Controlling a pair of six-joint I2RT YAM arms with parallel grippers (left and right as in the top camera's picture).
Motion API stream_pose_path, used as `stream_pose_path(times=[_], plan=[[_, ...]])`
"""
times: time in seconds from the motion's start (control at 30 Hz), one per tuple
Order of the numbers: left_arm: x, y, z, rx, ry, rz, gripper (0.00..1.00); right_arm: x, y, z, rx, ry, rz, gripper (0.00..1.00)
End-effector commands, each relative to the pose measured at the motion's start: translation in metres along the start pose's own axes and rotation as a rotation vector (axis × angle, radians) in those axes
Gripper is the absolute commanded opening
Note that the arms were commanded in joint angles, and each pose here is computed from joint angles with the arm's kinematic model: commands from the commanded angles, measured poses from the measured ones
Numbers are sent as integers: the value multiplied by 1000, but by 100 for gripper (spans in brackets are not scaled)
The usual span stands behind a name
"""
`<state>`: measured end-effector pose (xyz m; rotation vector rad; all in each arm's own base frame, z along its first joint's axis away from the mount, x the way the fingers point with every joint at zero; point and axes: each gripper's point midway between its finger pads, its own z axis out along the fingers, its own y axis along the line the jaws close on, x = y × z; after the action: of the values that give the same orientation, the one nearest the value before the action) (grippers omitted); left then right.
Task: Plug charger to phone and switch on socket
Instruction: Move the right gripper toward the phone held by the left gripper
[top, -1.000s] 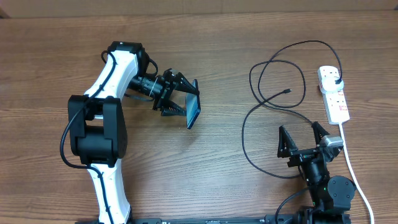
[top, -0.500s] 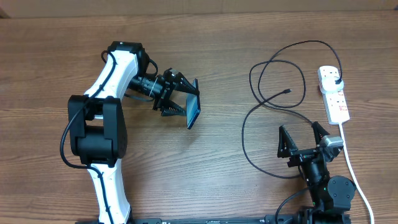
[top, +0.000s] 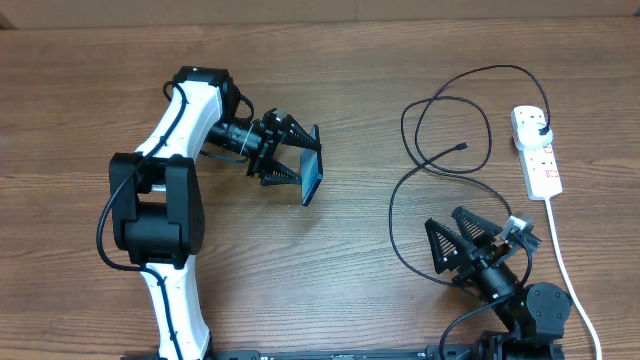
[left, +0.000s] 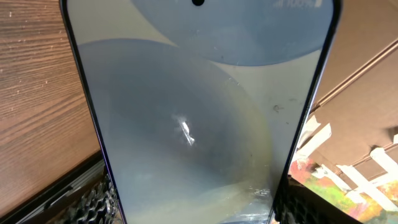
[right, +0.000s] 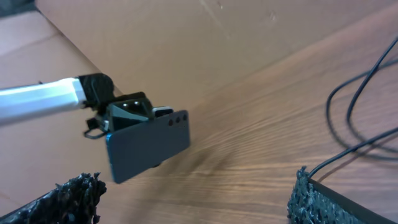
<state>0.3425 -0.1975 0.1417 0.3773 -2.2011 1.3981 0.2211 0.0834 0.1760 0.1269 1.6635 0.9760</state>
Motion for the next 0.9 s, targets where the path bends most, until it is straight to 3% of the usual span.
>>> stream_pose_path(times=[0.0, 0.13, 0.4, 0.73, 0.87], plan=[[1, -16, -2, 53, 0, 50, 70, 0, -3, 1, 6, -9, 123, 100], [1, -16, -2, 53, 0, 50, 70, -11, -4, 0, 31, -56, 10, 100], [1, -16, -2, 53, 0, 42, 70, -42, 22, 1, 37, -49, -22, 100], [1, -16, -2, 53, 0, 44, 70, -101, 56, 24, 172, 184, -36, 99], [1, -16, -2, 53, 0, 43, 70, -102, 85, 41, 150, 343, 10, 99]])
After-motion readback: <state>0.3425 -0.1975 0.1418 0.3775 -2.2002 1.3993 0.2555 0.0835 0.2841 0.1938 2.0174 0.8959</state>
